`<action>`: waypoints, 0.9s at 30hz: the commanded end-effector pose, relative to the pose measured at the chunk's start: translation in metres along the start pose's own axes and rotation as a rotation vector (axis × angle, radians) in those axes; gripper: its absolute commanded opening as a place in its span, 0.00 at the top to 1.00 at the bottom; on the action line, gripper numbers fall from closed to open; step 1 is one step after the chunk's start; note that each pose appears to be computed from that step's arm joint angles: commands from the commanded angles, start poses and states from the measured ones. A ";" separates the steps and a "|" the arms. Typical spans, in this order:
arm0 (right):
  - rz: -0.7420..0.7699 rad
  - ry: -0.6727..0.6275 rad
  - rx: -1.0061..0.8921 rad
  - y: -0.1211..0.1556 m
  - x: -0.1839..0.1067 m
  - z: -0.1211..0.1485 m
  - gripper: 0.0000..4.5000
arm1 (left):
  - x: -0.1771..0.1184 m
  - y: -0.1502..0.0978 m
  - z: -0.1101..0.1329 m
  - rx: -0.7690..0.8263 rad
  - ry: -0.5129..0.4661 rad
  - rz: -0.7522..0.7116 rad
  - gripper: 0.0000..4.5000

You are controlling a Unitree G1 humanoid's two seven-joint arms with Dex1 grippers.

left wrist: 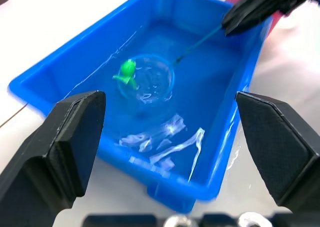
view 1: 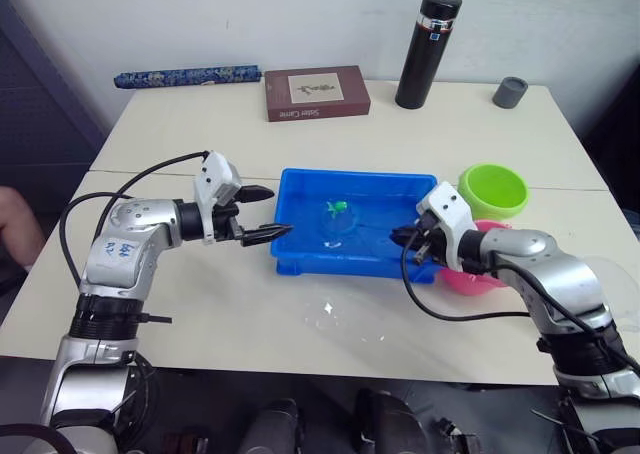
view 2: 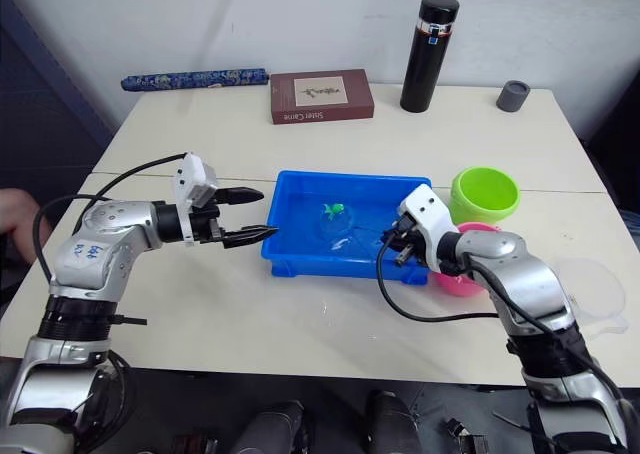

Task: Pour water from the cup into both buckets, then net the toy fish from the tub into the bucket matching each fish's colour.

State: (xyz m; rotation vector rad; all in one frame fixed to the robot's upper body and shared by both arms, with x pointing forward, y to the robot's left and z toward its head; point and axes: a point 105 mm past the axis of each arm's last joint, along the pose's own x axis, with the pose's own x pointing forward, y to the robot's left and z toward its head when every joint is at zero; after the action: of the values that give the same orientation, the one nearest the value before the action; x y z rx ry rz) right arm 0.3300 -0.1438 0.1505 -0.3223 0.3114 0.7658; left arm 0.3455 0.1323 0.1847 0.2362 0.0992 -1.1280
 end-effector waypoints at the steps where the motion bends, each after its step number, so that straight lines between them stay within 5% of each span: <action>1: -0.052 -0.078 -0.025 -0.001 -0.021 0.019 1.00 | 0.005 -0.005 0.012 0.010 -0.039 -0.054 0.01; 18: -0.443 -0.112 0.069 -0.014 -0.122 0.019 1.00 | 0.065 -0.026 0.041 0.018 -0.164 -0.269 0.01; 27: -0.765 -0.026 0.063 -0.065 -0.178 0.004 1.00 | 0.082 -0.041 0.053 0.045 -0.209 -0.347 0.01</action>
State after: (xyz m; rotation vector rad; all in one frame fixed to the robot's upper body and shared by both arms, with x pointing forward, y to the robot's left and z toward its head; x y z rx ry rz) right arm 0.2570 -0.2850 0.2236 -0.3010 0.2025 0.0727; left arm 0.3437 0.0325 0.2049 0.1221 -0.0307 -1.4785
